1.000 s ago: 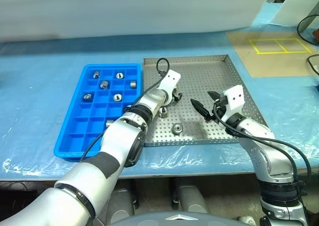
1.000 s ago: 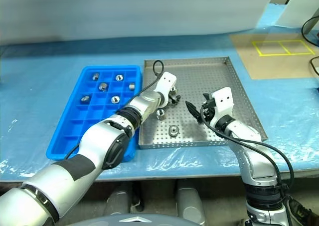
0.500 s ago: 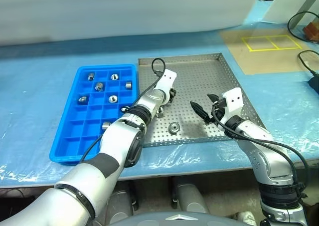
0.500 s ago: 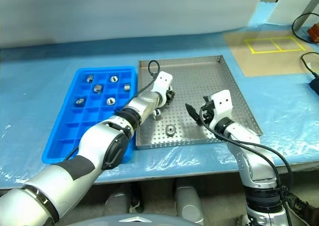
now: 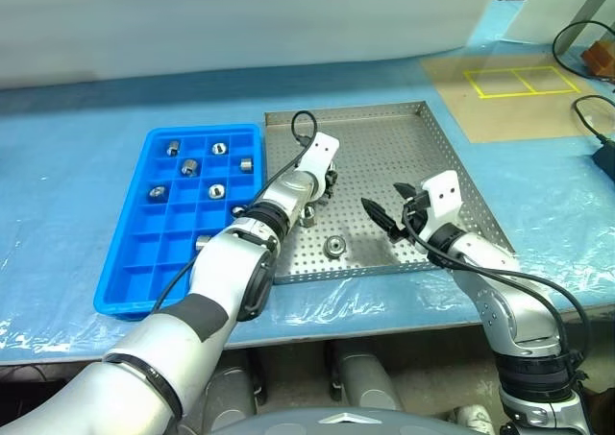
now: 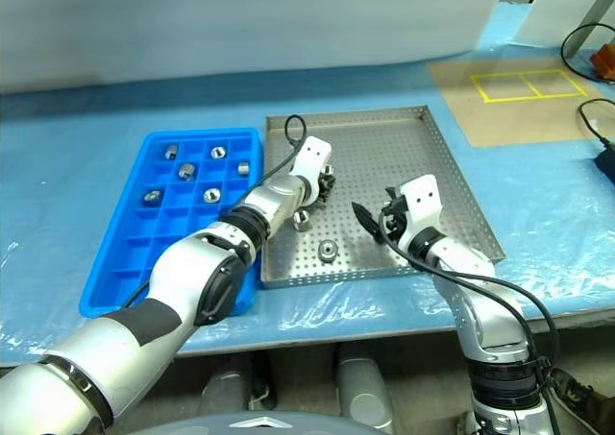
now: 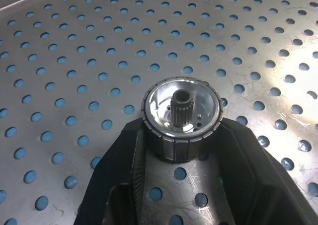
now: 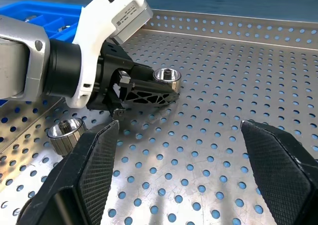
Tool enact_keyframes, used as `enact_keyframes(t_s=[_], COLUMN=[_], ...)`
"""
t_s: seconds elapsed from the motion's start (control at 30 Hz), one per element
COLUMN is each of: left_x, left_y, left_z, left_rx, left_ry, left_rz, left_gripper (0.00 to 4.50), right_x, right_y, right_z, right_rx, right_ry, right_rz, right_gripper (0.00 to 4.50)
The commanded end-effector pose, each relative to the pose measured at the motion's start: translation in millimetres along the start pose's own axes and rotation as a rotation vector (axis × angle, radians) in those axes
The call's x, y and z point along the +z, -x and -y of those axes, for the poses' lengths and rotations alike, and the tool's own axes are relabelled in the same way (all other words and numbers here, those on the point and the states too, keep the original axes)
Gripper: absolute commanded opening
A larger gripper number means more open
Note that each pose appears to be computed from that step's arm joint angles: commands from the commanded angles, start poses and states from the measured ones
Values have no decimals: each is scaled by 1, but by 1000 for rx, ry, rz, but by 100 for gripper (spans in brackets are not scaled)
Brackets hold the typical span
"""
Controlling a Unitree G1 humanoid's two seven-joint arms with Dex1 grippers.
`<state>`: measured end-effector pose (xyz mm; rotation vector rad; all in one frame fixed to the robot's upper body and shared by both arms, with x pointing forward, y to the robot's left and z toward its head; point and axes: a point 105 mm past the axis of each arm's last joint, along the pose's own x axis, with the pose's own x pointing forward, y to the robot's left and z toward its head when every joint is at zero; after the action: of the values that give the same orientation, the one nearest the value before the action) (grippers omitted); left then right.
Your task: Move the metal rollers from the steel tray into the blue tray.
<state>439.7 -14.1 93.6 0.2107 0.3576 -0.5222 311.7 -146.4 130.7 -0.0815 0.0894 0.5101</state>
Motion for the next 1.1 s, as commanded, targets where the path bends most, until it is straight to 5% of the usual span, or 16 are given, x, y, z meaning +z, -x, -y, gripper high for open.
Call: enact_keyframes(t_s=[0.03,0.23,0.47,0.67,1.1], left_x=[-5,37,55,56,34], left_y=[2,12,41,107,216], left_z=[-11,-21,-49,-63,-108], left_rx=[18,-116,-323,-609,-382], left_ry=[5,24,7,-65,-178], left_rz=[-5,171,279,367,363], left_gripper=[172,172,172,172,172], right_x=[13,13,24,58,90], right_y=[-3,-7,-13,-23,-65], right_z=[-3,-2,1,-12,-87], right_rx=[13,16,40,216,772], right_ry=[25,24,15,3,110], right_rz=[49,54,89,173,178], right_gripper=[404,404,404,404,404])
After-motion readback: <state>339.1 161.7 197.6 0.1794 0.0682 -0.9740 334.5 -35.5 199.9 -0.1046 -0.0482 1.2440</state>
